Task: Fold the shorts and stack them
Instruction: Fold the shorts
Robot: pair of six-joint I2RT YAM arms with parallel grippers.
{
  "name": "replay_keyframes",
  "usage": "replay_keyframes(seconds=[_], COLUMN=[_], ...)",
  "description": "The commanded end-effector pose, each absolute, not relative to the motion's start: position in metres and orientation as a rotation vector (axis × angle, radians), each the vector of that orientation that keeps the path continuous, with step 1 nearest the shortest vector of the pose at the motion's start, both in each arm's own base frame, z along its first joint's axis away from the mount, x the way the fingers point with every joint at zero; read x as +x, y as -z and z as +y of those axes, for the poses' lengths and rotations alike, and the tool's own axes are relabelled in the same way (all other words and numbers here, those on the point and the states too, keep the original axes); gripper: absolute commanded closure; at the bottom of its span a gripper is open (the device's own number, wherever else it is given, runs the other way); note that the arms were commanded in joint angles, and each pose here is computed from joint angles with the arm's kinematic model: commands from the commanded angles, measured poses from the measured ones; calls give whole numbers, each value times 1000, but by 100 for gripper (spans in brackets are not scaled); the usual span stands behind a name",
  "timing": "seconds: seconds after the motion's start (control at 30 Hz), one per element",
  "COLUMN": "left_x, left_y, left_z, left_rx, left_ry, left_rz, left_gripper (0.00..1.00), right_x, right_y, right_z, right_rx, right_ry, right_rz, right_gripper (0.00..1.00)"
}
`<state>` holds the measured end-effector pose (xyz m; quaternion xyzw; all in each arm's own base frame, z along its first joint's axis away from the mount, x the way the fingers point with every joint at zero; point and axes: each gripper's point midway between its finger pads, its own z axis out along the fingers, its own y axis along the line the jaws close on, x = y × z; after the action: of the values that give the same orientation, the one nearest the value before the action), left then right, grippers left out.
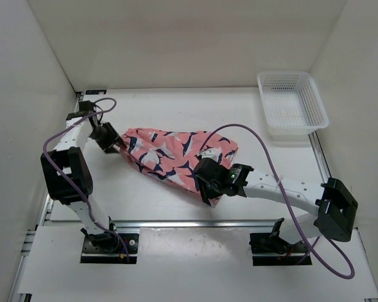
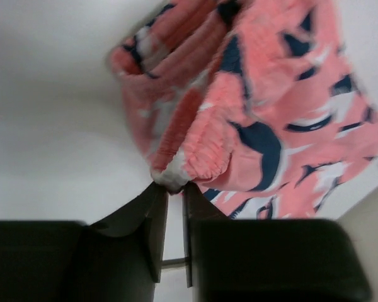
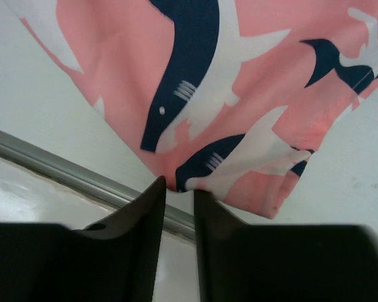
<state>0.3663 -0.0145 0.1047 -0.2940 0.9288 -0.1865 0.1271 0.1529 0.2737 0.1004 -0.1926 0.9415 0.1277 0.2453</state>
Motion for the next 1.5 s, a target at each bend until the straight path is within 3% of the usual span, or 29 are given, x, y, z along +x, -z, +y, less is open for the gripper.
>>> replay_keyframes(seconds=[0.0,0.03,0.07,0.17,0.33,0.57,0.67,0.77,0.8,0.87,0.9,0.97,1.0,1.07,1.13,1.17,1.23,1.27,1.33,1.37,1.4,1.43,1.47], left_x=[344,340,334,335,346,371,377,381,383,382,385,384,384,382,377,375,355,352,333,328,324,319,319], left_y=[-113,-113,-113,-121,-115,-66,-49,-38,-37,-32,-31,-31,-31,-28,-30,-37,-37,-48,-48,-58,-61,-61,-65], left_z=[2,4,6,15,22,21,16,14,14,14,14,16,16,15,19,21,22,23,22,23,23,22,23], left_rx=[-872,-862,-870,-848,-850,-843,-836,-845,-860,-879,-879,-881,-881,-884,-887,-882,-919,-909,-935,-928,-926,-927,-938], left_ry=[425,404,373,336,298,310,324,310,312,312,312,298,298,297,262,246,198,187,163,151,152,152,141], left_rz=[2677,2678,2682,2652,2672,2758,2788,2804,2800,2810,2810,2809,2809,2818,2813,2797,2821,2792,2804,2781,2775,2778,2758], left_gripper=[23,4,0,0,4,1,1,9,21,34,53,72,87,90,90,90,90,90,76,59,35,6,0], right_x=[138,134,134,142,164,186,184,183,188,192,191,194,200,206,218,225,240,246,254,269,275,277,284], right_y=[-91,-90,-93,-116,-143,-109,-92,-75,-71,-63,-51,-35,-31,-20,-22,-17,-21,-19,-19,-24,-25,-27,-29], right_z=[258,257,255,255,242,222,226,231,235,239,238,235,234,232,229,221,212,205,194,191,185,186,184], right_rx=[-532,-534,-506,-431,-156,489,562,577,590,595,604,598,588,531,494,494,438,438,371,352,341,308,265], right_ry=[-300,-293,-293,-348,-519,-910,-984,-966,-971,-971,-923,-862,-823,-754,-684,-611,-535,-486,-400,-337,-303,-291,-283], right_rz=[2626,2637,2636,2583,2595,2658,2669,2720,2717,2712,2740,2761,2754,2775,2777,2776,2765,2764,2770,2735,2731,2738,2730], right_gripper=[47,37,21,6,9,7,7,7,11,15,18,27,39,55,81,89,99,99,99,99,99,90,72])
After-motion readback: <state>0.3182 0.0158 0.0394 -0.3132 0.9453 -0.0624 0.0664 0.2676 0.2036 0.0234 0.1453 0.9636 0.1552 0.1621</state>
